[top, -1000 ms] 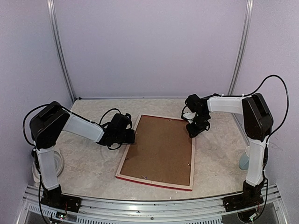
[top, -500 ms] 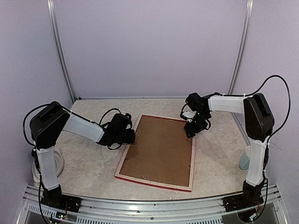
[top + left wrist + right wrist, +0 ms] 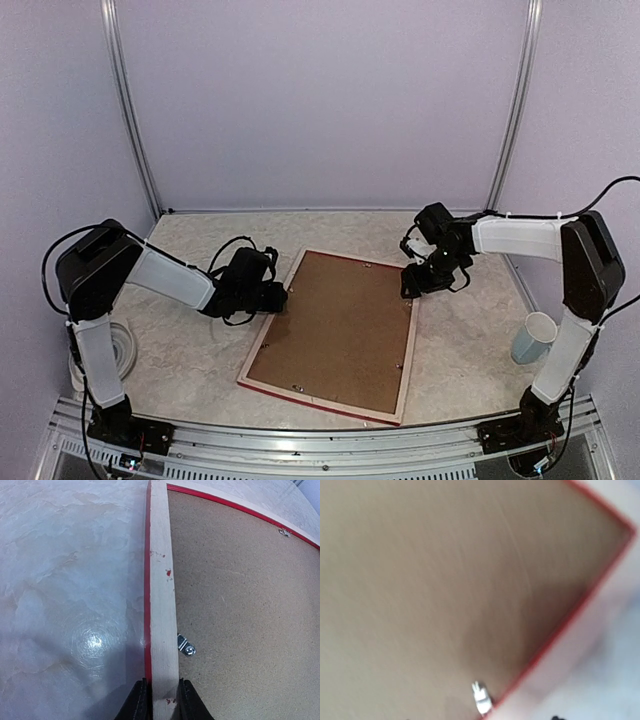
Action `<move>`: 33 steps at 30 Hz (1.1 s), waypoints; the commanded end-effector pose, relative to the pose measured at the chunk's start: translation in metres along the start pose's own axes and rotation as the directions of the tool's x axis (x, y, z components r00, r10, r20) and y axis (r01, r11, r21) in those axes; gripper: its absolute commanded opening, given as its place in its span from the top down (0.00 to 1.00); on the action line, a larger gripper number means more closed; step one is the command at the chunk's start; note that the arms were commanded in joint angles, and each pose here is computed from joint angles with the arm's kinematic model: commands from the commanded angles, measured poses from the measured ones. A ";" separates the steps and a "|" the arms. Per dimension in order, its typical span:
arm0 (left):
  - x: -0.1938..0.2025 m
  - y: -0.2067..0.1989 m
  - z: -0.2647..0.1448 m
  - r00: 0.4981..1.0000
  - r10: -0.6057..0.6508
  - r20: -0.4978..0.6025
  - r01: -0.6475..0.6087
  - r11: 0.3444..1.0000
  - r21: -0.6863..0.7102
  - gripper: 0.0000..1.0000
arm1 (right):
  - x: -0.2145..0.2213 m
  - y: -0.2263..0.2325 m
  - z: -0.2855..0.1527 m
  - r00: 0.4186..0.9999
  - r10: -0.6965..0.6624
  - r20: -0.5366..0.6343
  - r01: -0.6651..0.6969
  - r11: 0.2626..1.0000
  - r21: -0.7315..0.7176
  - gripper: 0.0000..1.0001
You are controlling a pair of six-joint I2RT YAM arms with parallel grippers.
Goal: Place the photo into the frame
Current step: Press the fastener onto the backboard, then rotate the photo frame at the center of the board.
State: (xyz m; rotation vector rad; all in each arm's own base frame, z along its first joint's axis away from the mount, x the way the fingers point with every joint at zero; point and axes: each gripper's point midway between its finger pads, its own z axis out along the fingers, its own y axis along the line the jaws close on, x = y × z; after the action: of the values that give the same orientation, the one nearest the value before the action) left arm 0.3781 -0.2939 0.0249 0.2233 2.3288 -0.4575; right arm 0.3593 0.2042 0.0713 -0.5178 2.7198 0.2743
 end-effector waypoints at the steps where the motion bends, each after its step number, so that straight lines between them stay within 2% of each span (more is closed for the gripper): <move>1: 0.048 0.016 -0.001 0.987 0.000 -0.160 -0.004 1.000 -0.024 0.77 | 0.009 0.004 -0.013 0.995 0.073 0.061 -0.073 0.997 0.000 0.41; 6: 0.049 0.018 0.000 0.987 -0.009 -0.160 0.003 0.999 -0.037 0.71 | 0.024 0.009 -0.023 0.991 0.108 0.084 -0.109 0.994 0.003 0.42; 14: 0.046 0.022 -0.004 0.990 -0.014 -0.141 0.007 0.999 -0.053 0.70 | 0.038 0.018 -0.015 0.983 0.153 0.099 -0.151 0.988 -0.029 0.46; 16: 0.044 0.022 -0.006 0.991 -0.017 -0.131 0.010 0.998 -0.056 0.58 | 0.042 0.020 -0.009 0.985 0.152 0.087 -0.150 0.988 -0.024 0.47; 23: 0.039 0.022 -0.013 0.993 -0.024 -0.112 0.019 0.999 -0.046 0.47 | 0.050 0.022 0.002 0.984 0.162 0.068 -0.161 0.987 -0.015 0.49; 27: 0.034 0.020 -0.018 0.995 -0.031 -0.096 0.028 0.999 -0.031 0.36 | 0.053 0.022 0.004 0.984 0.167 0.064 -0.166 0.986 -0.018 0.49; 33: 0.027 0.015 -0.027 0.996 -0.039 -0.075 0.039 0.999 -0.003 0.12 | 0.041 0.021 -0.004 0.983 0.154 0.101 -0.154 0.988 -0.012 0.38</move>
State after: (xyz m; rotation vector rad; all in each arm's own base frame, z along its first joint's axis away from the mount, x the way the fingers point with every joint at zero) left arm 0.3611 -0.2815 0.0302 0.1964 2.3438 -0.4979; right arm 0.3075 0.2065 0.0532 -0.2837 2.7027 0.3457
